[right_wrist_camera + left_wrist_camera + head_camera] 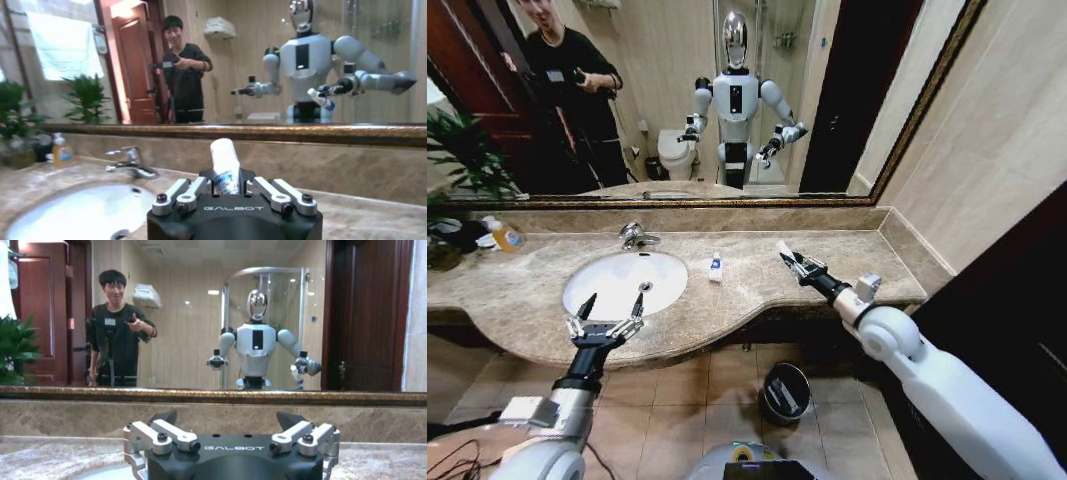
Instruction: Pick up the trash from the sink and place it in the trash bin.
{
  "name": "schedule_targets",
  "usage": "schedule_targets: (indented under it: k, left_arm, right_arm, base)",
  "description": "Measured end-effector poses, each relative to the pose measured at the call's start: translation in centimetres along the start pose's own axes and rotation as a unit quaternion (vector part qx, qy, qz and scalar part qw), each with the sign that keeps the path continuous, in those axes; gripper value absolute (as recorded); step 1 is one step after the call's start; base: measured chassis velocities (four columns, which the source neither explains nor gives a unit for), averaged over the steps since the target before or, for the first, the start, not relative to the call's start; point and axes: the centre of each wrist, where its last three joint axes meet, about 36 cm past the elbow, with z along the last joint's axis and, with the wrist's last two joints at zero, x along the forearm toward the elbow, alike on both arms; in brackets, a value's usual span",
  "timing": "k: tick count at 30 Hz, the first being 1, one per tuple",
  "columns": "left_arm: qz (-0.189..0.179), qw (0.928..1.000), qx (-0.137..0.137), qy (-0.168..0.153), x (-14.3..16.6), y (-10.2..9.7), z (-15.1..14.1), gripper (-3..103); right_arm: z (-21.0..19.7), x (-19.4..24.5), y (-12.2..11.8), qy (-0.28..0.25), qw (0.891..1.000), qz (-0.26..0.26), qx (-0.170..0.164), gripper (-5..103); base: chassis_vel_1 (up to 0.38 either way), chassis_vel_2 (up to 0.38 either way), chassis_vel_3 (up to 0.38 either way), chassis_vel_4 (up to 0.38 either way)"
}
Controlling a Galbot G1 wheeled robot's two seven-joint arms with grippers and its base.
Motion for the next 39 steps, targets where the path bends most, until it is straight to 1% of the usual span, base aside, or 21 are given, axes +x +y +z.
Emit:
schedule_targets:
  k: [2, 4, 6, 9, 10, 12, 14, 15, 18, 20, 23, 24, 25, 27, 28, 30, 32, 33, 35, 37, 39]
  left_arm:
    - [0.000, 1.0000, 0.000, 0.000, 0.0, 0.0, 0.0, 100]
    - [0.000, 1.0000, 0.000, 0.000, 0.0, 0.0, 0.0, 100]
    - [0.000, 1.0000, 0.000, 0.000, 0.0, 0.0, 0.0, 100]
    - [0.000, 1.0000, 0.000, 0.000, 0.0, 0.0, 0.0, 100]
    - [0.000, 1.0000, 0.000, 0.000, 0.0, 0.0, 0.0, 100]
    - [0.000, 1.0000, 0.000, 0.000, 0.0, 0.0, 0.0, 100]
    - [0.000, 1.0000, 0.000, 0.000, 0.0, 0.0, 0.0, 100]
    - [0.000, 1.0000, 0.000, 0.000, 0.0, 0.0, 0.0, 100]
    - [0.000, 1.0000, 0.000, 0.000, 0.0, 0.0, 0.0, 100]
    - [0.000, 1.0000, 0.000, 0.000, 0.0, 0.0, 0.0, 100]
    - [0.000, 1.0000, 0.000, 0.000, 0.0, 0.0, 0.0, 100]
    - [0.000, 1.0000, 0.000, 0.000, 0.0, 0.0, 0.0, 100]
    - [0.000, 1.0000, 0.000, 0.000, 0.0, 0.0, 0.0, 100]
    - [0.000, 1.0000, 0.000, 0.000, 0.0, 0.0, 0.0, 100]
    - [0.000, 1.0000, 0.000, 0.000, 0.0, 0.0, 0.0, 100]
    - [0.000, 1.0000, 0.000, 0.000, 0.0, 0.0, 0.0, 100]
    - [0.000, 1.0000, 0.000, 0.000, 0.0, 0.0, 0.0, 100]
    - [0.000, 1.0000, 0.000, 0.000, 0.0, 0.0, 0.0, 100]
    - [0.000, 1.0000, 0.000, 0.000, 0.0, 0.0, 0.0, 100]
    - [0.000, 1.0000, 0.000, 0.000, 0.0, 0.0, 0.0, 100]
    - [0.000, 1.0000, 0.000, 0.000, 0.0, 0.0, 0.0, 100]
  right_arm:
    - [0.5, 1.1, 1.0, 0.007, 1.000, -0.008, -0.005, 22]
    - [0.6, 1.6, 1.1, 0.008, 1.000, -0.006, -0.005, 22]
    - [1.6, 3.7, 1.3, 0.016, 1.000, 0.004, -0.004, 22]
    - [2.8, 5.0, 1.6, 0.025, 1.000, 0.010, -0.006, 22]
    - [4.5, 6.1, 2.0, 0.034, 0.999, 0.018, -0.009, 22]
    - [5.2, 6.4, 2.1, 0.037, 0.999, 0.022, -0.010, 22]
    - [8.6, 7.6, 2.1, 0.059, 0.998, 0.030, -0.012, 22]
    - [8.6, 7.6, 2.1, 0.059, 0.998, 0.030, -0.012, 22]
    - [13.5, 8.8, 1.9, 0.087, 0.995, 0.046, -0.012, 22]
    - [14.4, 9.0, 1.9, 0.092, 0.994, 0.049, -0.013, 22]
    - [18.1, 9.3, 1.9, 0.113, 0.992, 0.059, -0.010, 22]
    - [18.1, 9.3, 1.9, 0.113, 0.992, 0.059, -0.010, 22]
    - [19.1, 9.4, 1.9, 0.119, 0.991, 0.062, -0.011, 22]
    - [21.4, 9.7, 1.8, 0.139, 0.988, 0.070, -0.018, 22]
    - [21.4, 9.7, 1.8, 0.139, 0.988, 0.070, -0.018, 22]
    - [23.8, 9.9, 1.4, 0.158, 0.984, 0.075, -0.022, 22]
    - [25.8, 9.6, 1.0, 0.171, 0.982, 0.080, -0.021, 22]
    - [25.8, 9.6, 1.0, 0.171, 0.982, 0.080, -0.021, 22]
    - [28.3, 8.7, 0.3, 0.185, 0.979, 0.089, -0.017, 22]
    - [29.0, 8.5, 0.2, 0.191, 0.977, 0.090, -0.015, 22]
    - [31.1, 7.9, -0.2, 0.208, 0.974, 0.094, -0.006, 22]
  base:
    - [0.000, 0.000, 0.000, 0.000]
    - [0.000, 0.000, 0.000, 0.000]
    - [0.000, 0.000, 0.000, 0.000]
    - [0.000, 0.000, 0.000, 0.000]
    - [0.000, 0.000, 0.000, 0.000]
    - [0.000, 0.000, 0.000, 0.000]
    - [0.000, 0.000, 0.000, 0.000]
    - [0.000, 0.000, 0.000, 0.000]
    - [0.000, 0.000, 0.000, 0.000]
    - [0.000, 0.000, 0.000, 0.000]
    - [0.000, 0.000, 0.000, 0.000]
    - [0.000, 0.000, 0.000, 0.000]
    - [0.000, 0.000, 0.000, 0.000]
    - [0.000, 0.000, 0.000, 0.000]
    - [0.000, 0.000, 0.000, 0.000]
    - [0.000, 0.000, 0.000, 0.000]
    - [0.000, 0.000, 0.000, 0.000]
    - [0.000, 0.000, 0.000, 0.000]
    - [0.000, 0.000, 0.000, 0.000]
    - [0.000, 0.000, 0.000, 0.000]
    - [0.000, 0.000, 0.000, 0.000]
